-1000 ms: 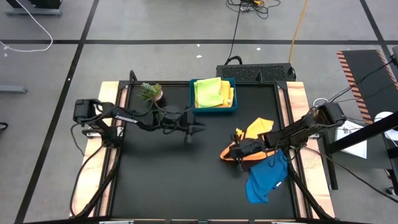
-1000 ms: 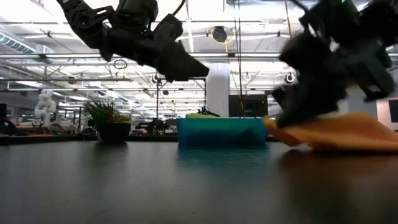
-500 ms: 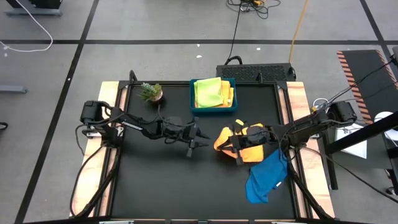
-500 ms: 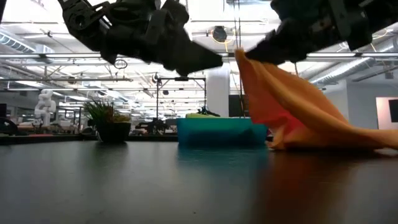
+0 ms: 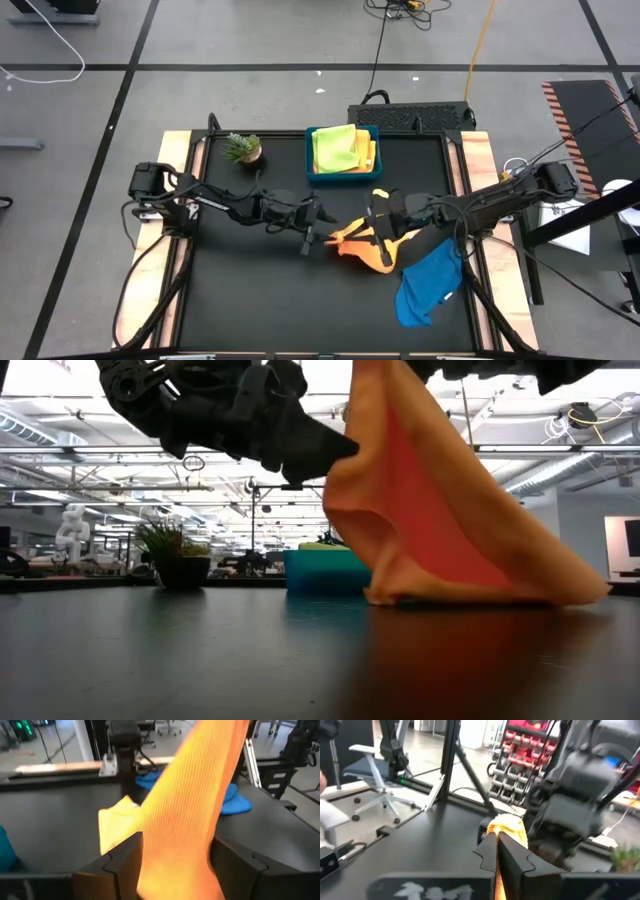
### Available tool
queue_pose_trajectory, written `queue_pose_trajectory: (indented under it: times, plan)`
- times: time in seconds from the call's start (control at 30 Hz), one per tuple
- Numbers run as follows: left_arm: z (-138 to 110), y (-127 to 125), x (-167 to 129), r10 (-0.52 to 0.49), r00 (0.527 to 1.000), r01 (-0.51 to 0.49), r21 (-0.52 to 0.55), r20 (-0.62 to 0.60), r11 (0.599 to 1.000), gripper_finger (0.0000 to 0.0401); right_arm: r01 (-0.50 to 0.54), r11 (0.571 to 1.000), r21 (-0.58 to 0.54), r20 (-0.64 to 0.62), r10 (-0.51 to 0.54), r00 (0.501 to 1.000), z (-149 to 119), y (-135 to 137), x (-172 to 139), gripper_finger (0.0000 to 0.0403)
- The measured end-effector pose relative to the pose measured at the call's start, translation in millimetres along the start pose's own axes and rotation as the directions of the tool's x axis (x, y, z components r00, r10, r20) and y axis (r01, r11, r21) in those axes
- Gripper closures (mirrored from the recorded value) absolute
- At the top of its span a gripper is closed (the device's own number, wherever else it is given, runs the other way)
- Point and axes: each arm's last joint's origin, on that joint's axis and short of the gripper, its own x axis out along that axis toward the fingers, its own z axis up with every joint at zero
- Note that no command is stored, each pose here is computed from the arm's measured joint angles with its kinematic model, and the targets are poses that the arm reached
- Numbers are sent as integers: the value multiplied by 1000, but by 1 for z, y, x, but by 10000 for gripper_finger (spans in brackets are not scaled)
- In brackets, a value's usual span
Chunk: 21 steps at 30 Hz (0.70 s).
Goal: Fold microfiber towels
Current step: Fold the orange microfiber cloth
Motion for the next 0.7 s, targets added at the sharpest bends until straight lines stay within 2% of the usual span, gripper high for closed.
queue_pose_trajectory:
  times: [0.23, 0.33, 0.53, 0.7]
  plan:
    - [-7, 0, 0, 1, 998, -6, -74, -71, 997, 176, 55, 998, -40, 37, -54, 998, 11, -3, -9, 403]
    - [-11, 0, -1, 28, 993, -40, -103, -113, 994, 176, 105, 992, -66, 53, -101, 993, 16, -5, -12, 403]
    - [-18, 3, -2, 115, 975, -143, -143, -188, 979, 176, 146, 982, -118, 154, -127, 980, 31, -8, -23, 403]
    - [-18, 3, -2, 120, 974, -152, -161, -195, 975, 176, 183, 975, -129, 209, -154, 966, 42, -14, -35, 403]
